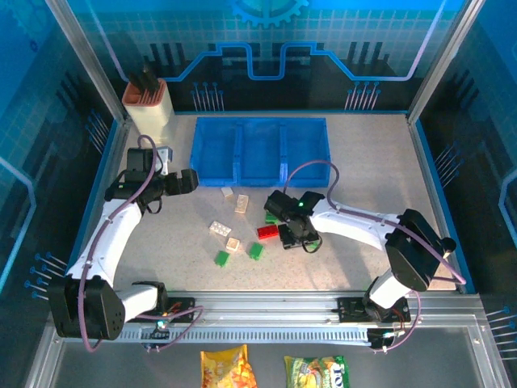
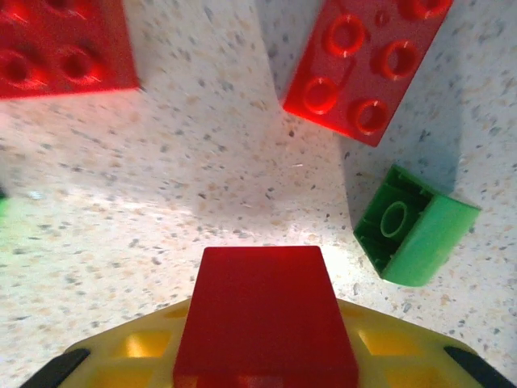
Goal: Sort the legos into containers by color
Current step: Pick up the lego from the bottom-center of the table, then place the lego in the container.
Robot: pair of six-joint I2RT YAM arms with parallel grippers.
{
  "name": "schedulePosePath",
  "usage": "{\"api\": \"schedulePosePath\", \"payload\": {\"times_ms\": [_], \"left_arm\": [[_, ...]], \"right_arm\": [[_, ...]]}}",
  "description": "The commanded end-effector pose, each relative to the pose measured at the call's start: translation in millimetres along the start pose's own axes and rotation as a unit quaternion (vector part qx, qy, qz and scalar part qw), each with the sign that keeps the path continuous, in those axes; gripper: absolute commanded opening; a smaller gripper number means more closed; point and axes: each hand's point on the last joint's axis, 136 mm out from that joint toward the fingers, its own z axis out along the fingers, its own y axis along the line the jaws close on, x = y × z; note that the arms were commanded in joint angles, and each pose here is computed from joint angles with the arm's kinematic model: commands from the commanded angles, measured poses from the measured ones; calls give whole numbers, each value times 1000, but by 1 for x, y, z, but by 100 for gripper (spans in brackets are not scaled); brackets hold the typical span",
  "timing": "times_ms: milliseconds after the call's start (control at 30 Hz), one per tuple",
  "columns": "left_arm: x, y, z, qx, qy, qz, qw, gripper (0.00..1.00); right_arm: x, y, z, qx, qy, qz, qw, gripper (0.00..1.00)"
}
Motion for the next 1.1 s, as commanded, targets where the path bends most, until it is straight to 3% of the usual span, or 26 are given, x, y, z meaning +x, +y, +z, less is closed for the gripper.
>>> {"api": "schedulePosePath", "payload": {"times_ms": [0,567,1067], "left_arm": [[-2,1,-4,1,-12,12,1000,99],[-3,4,-6,-7,-15,20,1000,99],[1,6,-5,-13,-9,22,1000,99]], "right_arm": [[-9,-12,-23,14,-5,-13,1000,36],[-129,-50,-55,-12,-64,17,998,37],[-229,-84,-11,-17,-91,49,994,36]]}}
